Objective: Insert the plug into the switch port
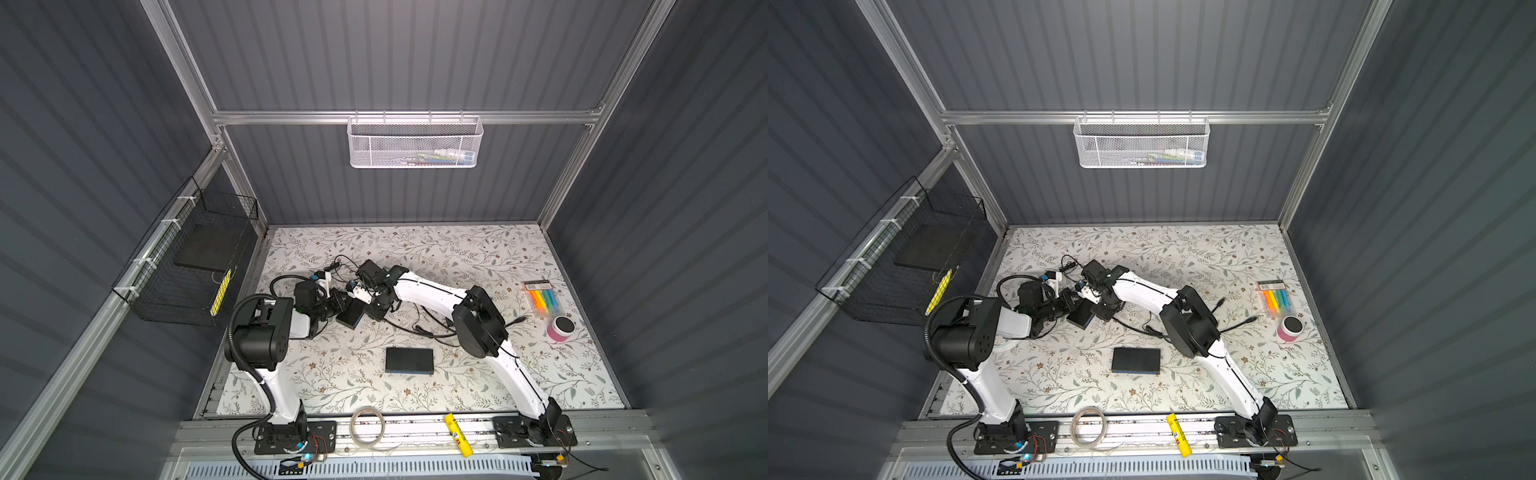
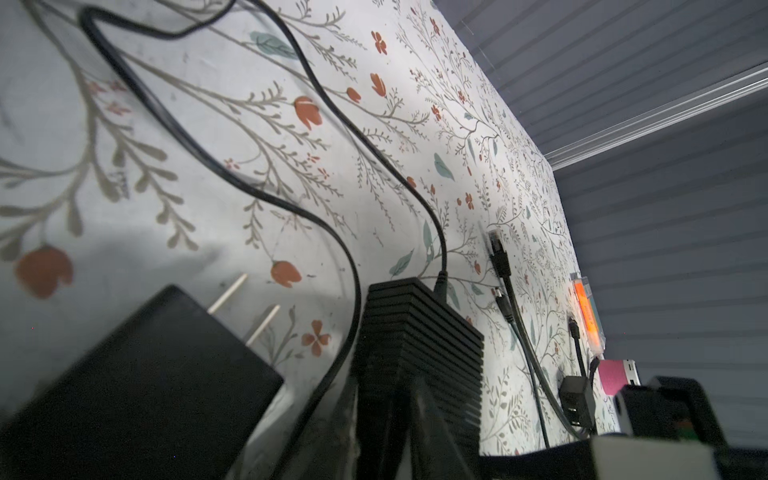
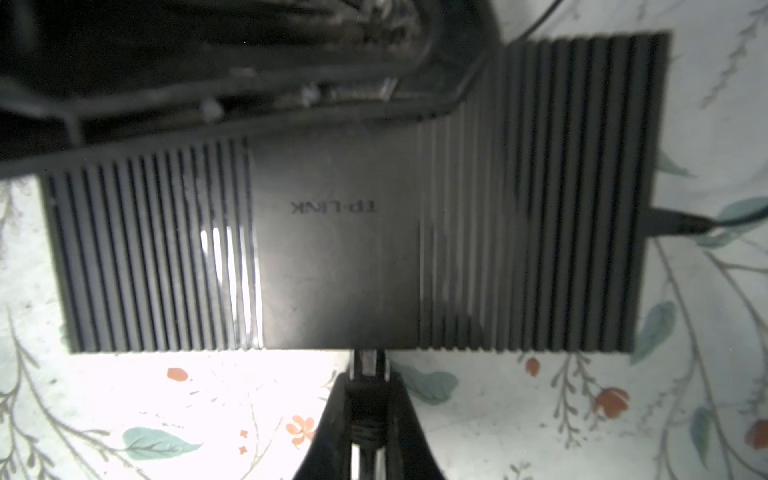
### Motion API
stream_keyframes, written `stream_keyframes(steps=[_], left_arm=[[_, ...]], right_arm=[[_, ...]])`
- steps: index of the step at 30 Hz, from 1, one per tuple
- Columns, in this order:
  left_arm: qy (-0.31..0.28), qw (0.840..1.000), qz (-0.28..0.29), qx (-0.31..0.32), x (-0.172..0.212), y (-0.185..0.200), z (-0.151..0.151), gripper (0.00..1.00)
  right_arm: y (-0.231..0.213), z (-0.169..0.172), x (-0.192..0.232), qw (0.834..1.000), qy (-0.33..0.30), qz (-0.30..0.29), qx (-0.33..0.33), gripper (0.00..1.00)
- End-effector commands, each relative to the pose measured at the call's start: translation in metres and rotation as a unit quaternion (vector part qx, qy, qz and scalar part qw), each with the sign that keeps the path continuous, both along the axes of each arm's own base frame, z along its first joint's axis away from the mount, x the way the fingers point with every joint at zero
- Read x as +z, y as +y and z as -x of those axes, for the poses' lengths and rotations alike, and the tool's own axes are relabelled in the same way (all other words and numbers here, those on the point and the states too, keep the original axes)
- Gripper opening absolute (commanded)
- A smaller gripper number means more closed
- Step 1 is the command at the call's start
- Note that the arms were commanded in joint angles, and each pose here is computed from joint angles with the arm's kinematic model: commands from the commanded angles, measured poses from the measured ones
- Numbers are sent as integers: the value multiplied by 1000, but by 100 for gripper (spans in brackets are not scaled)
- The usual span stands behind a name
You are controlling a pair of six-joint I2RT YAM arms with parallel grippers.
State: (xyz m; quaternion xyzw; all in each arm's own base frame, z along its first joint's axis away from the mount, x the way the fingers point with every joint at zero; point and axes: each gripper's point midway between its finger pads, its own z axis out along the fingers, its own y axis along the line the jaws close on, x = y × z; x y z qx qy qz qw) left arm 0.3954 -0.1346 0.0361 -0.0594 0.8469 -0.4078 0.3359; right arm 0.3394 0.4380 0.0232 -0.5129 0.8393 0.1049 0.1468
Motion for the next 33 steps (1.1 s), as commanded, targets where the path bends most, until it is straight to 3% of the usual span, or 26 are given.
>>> stream_keyframes(steps=[1,13,26,33], left_arm=[[201,974,45,-91,-62,-41,93,21],[202,973,51,-104,-65,-49,92,20],[197,972,57,-116,-64,-54,90,20],[196,971,60,-122,-62,-56,92,19]], right_arm=[[90,-31,83,974,-110,-193,38,2],[98,-29,60,972,-101,-203,56,2],[98,-17,103,966,-111,-203,114,2],[106,-28,77,967,-109,-211,94,1]])
